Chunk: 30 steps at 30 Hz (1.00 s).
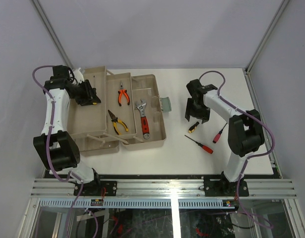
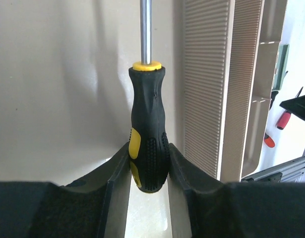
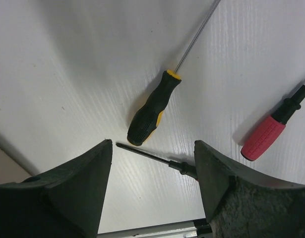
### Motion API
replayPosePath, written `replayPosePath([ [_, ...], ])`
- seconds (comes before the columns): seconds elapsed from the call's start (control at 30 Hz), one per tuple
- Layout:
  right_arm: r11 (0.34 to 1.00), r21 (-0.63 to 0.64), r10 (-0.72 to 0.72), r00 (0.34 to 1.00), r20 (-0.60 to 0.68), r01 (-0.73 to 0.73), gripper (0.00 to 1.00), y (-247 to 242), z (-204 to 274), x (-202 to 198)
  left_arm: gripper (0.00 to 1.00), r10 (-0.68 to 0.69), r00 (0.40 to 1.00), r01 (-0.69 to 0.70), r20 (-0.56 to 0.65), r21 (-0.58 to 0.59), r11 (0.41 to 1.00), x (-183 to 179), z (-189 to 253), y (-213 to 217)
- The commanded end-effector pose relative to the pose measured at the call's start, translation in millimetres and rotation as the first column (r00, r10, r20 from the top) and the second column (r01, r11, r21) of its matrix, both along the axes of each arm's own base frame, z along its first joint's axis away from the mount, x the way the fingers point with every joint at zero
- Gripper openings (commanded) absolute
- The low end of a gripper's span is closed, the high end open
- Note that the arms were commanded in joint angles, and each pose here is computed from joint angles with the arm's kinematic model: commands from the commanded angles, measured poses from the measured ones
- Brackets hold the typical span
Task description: Pack the tool kit
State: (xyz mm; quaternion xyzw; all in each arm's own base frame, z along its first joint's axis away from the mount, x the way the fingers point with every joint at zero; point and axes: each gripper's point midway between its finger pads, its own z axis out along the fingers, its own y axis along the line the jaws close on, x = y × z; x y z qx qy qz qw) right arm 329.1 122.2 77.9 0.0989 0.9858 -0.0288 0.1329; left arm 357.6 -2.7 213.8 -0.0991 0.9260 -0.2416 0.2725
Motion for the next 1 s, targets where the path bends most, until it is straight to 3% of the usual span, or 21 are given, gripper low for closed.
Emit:
replayPosePath([
  [0.0,0.999,-0.015,-0.049,0.999,-0.005,0.049,0.74,-4,-17,1,0.32,-0.004,1.000,0.003,-0.027,-0.011,1.000,-3,2,-1],
  [0.3,0.990,0.001,-0.141,0.987,-0.081,0.142,0.75,-17,-63,-3,0.59,-0.010,0.999,0.010,-0.035,-0.014,1.000,-3,2,-2],
  [0.53,0.986,0.033,-0.160,0.981,-0.107,0.164,0.73,-12,-78,6,0.62,-0.009,1.000,0.009,-0.022,-0.004,1.000,-3,7,-1],
  [0.57,0.986,0.034,-0.157,0.981,-0.114,0.162,0.69,-11,-80,7,0.62,-0.010,1.000,0.010,-0.015,0.001,1.000,-2,9,-1],
  [0.6,0.986,0.037,-0.156,0.980,-0.124,0.161,0.59,-10,-83,7,0.62,-0.007,1.000,0.007,-0.007,0.007,1.000,-2,11,1],
  [0.7,0.985,0.058,-0.154,0.977,-0.146,0.164,0.11,-9,-90,4,0.62,-0.007,1.000,0.007,0.018,0.031,1.000,0,19,3],
  [0.73,0.984,0.061,-0.154,0.977,-0.149,0.164,0.02,-8,-91,2,0.62,-0.006,1.000,0.005,0.025,0.038,0.999,0,22,4],
  [0.97,0.985,0.112,-0.126,0.991,-0.043,0.130,0.00,-4,-54,21,0.63,-0.040,0.981,0.026,0.191,0.075,0.997,13,74,5],
])
